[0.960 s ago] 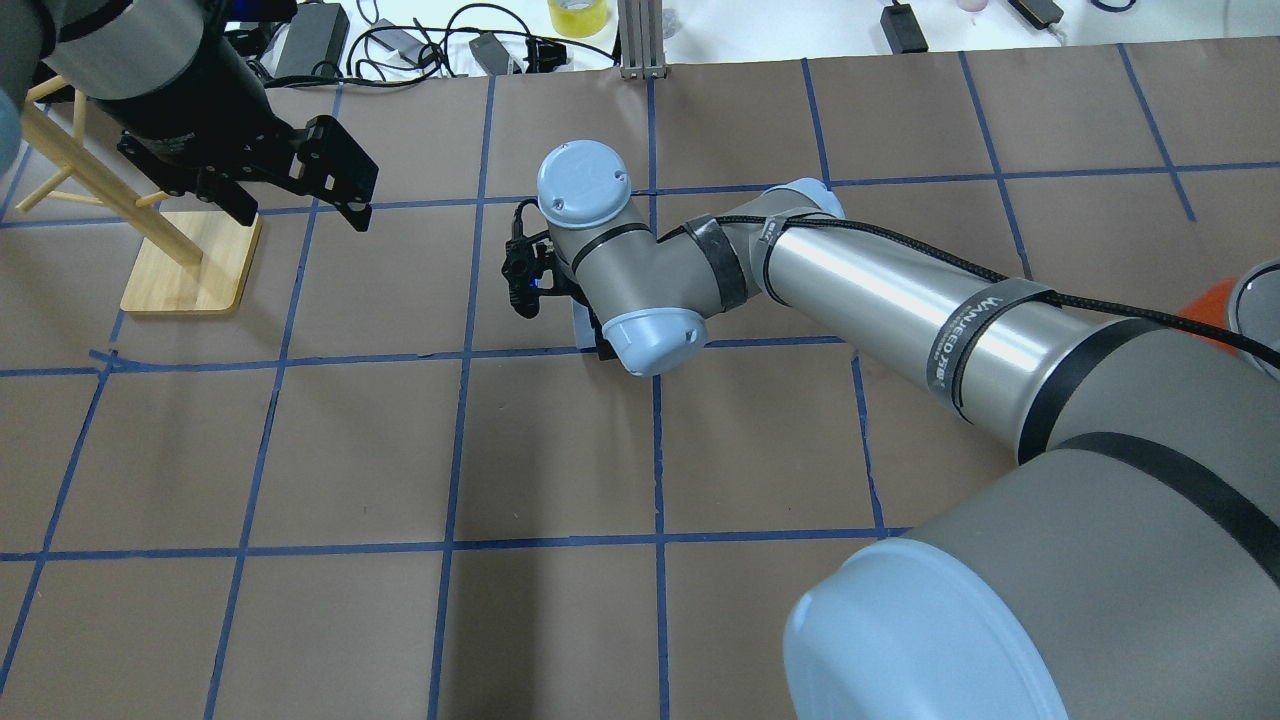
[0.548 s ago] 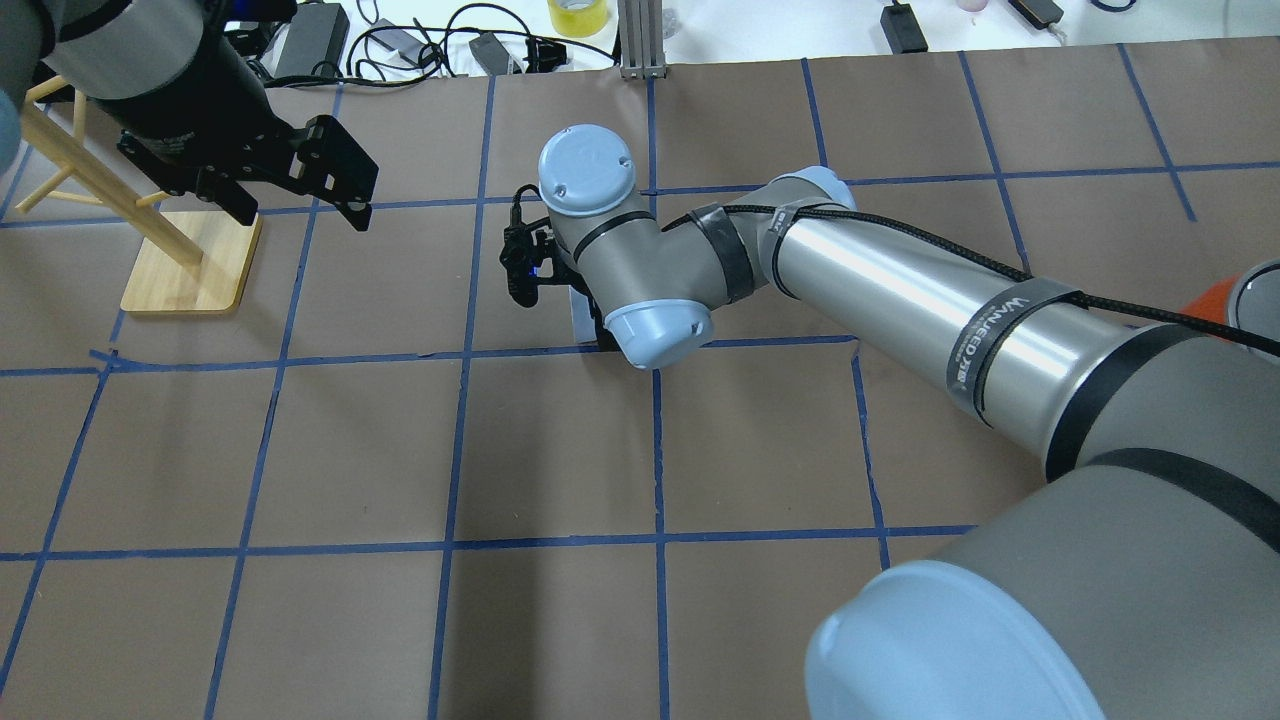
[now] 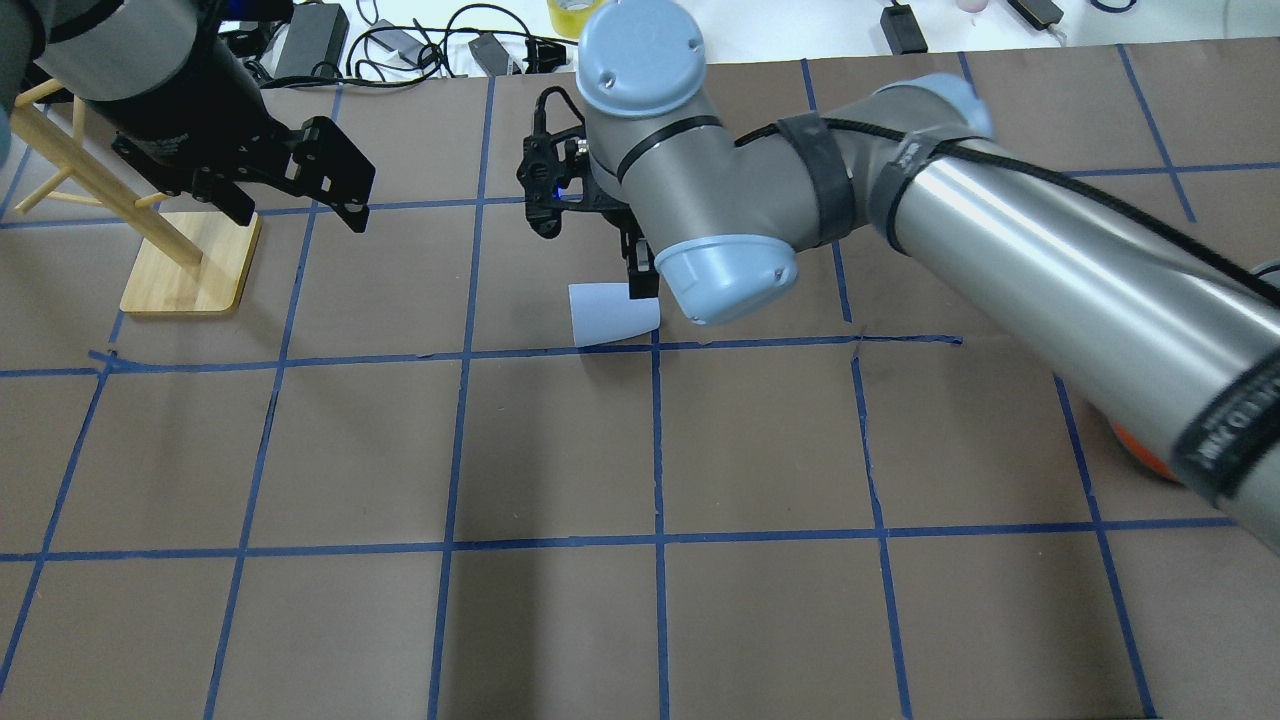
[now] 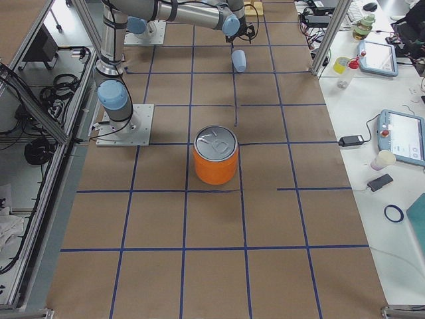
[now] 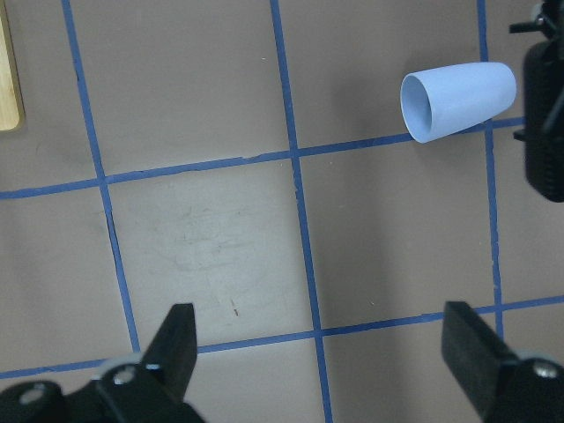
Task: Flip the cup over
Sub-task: 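Lower the cup onto its side and open the right gripper, then raise the right gripper away while the left gripper reaches toward the cup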
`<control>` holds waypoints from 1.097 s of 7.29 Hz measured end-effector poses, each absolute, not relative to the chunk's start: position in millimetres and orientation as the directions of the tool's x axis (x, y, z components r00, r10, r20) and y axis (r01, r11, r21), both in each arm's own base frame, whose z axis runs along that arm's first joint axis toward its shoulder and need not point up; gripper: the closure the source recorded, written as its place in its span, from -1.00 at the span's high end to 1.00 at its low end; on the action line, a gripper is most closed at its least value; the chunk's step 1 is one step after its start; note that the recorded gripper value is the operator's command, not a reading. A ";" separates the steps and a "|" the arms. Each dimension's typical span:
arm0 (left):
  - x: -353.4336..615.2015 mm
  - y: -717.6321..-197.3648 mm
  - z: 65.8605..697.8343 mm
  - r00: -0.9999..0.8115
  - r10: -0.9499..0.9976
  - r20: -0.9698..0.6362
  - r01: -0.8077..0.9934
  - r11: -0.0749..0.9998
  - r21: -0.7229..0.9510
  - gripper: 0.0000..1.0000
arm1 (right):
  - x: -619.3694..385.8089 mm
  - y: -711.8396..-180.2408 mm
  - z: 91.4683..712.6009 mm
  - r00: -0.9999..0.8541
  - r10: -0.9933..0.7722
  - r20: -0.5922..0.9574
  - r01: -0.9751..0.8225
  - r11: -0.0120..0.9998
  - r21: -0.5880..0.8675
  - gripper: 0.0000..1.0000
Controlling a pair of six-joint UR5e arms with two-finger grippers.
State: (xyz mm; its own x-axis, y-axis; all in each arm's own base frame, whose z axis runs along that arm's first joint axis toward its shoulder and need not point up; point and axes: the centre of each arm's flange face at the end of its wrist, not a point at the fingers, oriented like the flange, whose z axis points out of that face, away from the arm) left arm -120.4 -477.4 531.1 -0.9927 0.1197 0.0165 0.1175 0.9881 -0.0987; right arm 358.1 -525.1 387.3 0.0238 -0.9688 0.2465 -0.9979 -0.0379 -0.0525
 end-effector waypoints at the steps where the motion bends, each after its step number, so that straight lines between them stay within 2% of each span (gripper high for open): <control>1: -121.4 -476.8 531.0 -0.992 0.119 0.029 0.116 0.988 -0.100 1.00 | 343.2 -507.8 422.0 0.008 -0.971 0.240 -0.998 -0.022 -0.054 1.00; 3: -131.0 -474.3 533.0 -0.980 0.128 0.155 0.110 0.987 -0.118 1.00 | 324.8 -482.5 460.5 -0.069 -0.973 0.220 -0.996 0.056 -0.064 1.00; 4: -132.4 -478.6 522.2 -0.965 0.120 0.231 0.098 0.990 -0.104 1.00 | 316.9 -480.7 468.0 -0.142 -0.966 0.215 -0.989 0.128 -0.077 1.00; 6: -114.0 -500.9 459.4 -0.938 0.068 0.339 0.058 0.998 -0.040 1.00 | 275.2 -487.9 492.2 -0.454 -0.865 0.214 -0.890 0.431 -0.147 1.00; 8: -101.3 -528.2 394.1 -0.916 0.050 0.398 0.041 0.999 -0.031 1.00 | 236.7 -490.1 515.8 -0.737 -0.650 0.184 -0.676 0.699 -0.234 1.00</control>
